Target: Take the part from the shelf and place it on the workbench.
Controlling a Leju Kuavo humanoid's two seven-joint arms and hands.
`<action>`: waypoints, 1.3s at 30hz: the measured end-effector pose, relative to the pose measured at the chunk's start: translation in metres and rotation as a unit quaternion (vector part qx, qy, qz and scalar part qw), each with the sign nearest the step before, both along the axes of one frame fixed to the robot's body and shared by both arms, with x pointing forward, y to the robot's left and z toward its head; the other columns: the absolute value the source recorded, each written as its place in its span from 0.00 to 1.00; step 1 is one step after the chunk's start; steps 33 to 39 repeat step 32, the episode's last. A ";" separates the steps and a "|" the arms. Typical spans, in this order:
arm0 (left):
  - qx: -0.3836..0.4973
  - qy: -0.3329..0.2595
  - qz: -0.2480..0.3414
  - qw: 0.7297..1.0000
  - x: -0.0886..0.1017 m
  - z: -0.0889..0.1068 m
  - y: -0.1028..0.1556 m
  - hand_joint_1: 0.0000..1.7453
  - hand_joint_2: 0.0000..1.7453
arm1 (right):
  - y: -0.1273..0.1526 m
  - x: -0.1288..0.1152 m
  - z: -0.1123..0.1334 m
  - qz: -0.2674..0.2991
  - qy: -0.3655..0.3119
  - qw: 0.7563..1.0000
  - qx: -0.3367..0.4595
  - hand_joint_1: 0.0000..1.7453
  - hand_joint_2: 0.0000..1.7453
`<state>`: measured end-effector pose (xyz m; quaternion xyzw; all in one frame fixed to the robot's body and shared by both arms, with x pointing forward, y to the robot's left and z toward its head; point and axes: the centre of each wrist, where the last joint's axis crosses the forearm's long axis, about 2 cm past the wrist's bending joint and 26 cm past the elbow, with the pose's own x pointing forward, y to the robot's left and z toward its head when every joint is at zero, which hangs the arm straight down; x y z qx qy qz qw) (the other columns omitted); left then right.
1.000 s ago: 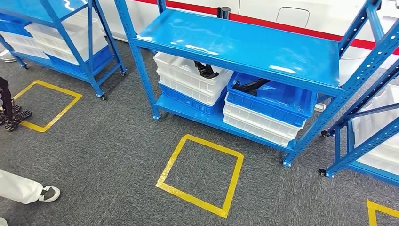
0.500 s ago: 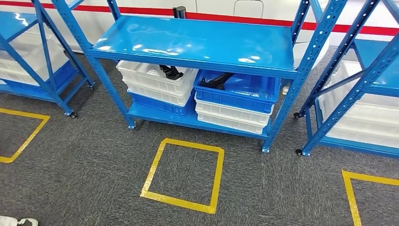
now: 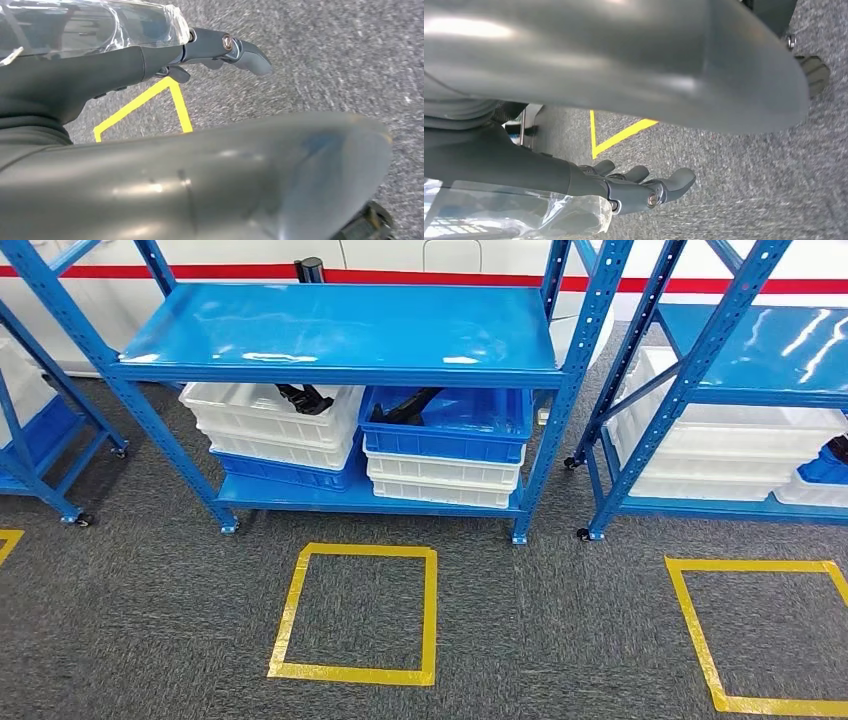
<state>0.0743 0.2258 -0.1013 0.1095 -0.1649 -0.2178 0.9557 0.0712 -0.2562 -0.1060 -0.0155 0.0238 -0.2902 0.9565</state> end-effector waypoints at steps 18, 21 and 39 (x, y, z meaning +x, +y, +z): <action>0.003 0.001 -0.002 1.000 0.001 0.000 0.003 0.00 0.00 | 0.004 0.002 0.001 0.016 -0.006 1.000 0.000 0.00 0.00; 0.007 0.002 -0.001 1.000 0.002 0.000 0.005 0.00 0.00 | 0.006 0.002 0.001 0.022 -0.001 1.000 0.004 0.00 0.00; 0.008 0.013 -0.005 1.000 0.001 0.000 0.004 0.00 0.00 | 0.008 0.001 0.001 0.043 0.017 0.999 0.008 0.00 1.00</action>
